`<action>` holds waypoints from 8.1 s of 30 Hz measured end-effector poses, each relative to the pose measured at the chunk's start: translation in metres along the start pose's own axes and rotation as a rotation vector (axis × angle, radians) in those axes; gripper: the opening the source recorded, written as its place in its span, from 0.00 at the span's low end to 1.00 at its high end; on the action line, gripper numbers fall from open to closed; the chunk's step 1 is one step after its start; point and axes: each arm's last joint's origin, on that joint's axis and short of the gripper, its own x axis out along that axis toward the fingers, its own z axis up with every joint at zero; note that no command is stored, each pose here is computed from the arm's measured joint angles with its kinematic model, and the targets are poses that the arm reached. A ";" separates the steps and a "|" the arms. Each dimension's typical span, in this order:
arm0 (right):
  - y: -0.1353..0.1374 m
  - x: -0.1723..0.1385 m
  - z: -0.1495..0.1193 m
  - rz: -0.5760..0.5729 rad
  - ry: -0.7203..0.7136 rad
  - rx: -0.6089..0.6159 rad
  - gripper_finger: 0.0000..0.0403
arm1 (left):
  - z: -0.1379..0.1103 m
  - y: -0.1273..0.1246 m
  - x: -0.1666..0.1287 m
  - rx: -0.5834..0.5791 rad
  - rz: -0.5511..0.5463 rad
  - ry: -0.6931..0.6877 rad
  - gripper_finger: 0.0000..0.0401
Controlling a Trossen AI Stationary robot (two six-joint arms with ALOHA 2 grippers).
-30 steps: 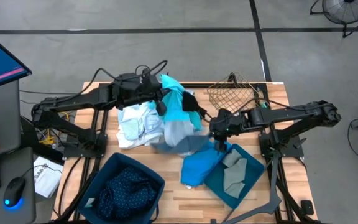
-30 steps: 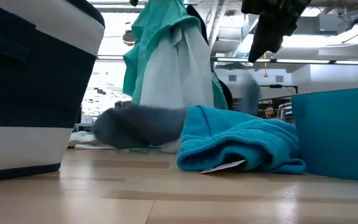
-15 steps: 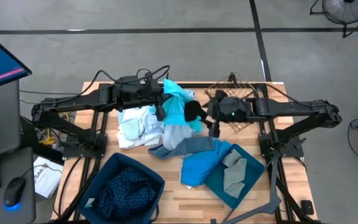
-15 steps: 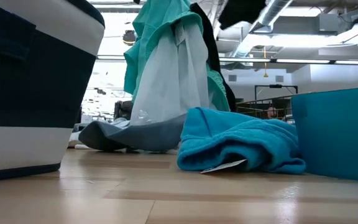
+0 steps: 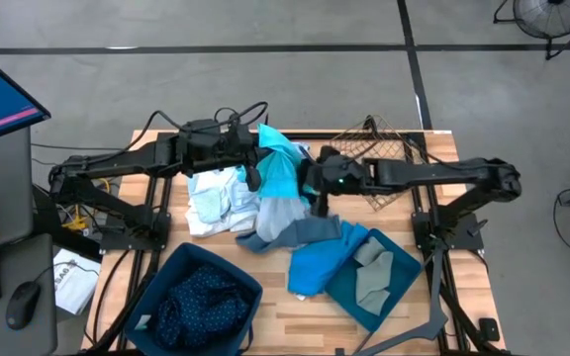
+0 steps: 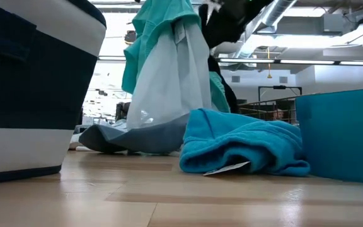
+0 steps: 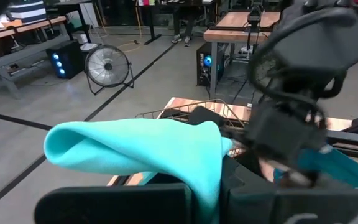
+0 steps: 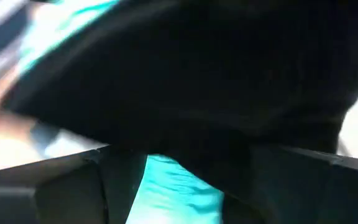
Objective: Pick & Place Cloths
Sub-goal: Put the light shorts into the wire basket
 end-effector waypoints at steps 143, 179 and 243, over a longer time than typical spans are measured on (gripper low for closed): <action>-0.069 -0.064 0.113 0.202 -0.570 0.152 0.01 | 0.059 -0.013 -0.044 -0.003 -0.348 -0.600 0.00; -0.173 -0.214 0.038 -0.953 -0.190 0.382 0.00 | 0.046 0.088 0.184 -0.249 -0.218 -0.852 0.00; -0.092 -0.086 -0.084 -0.134 0.199 0.590 0.83 | -0.072 0.068 0.243 -0.318 -0.300 0.188 0.48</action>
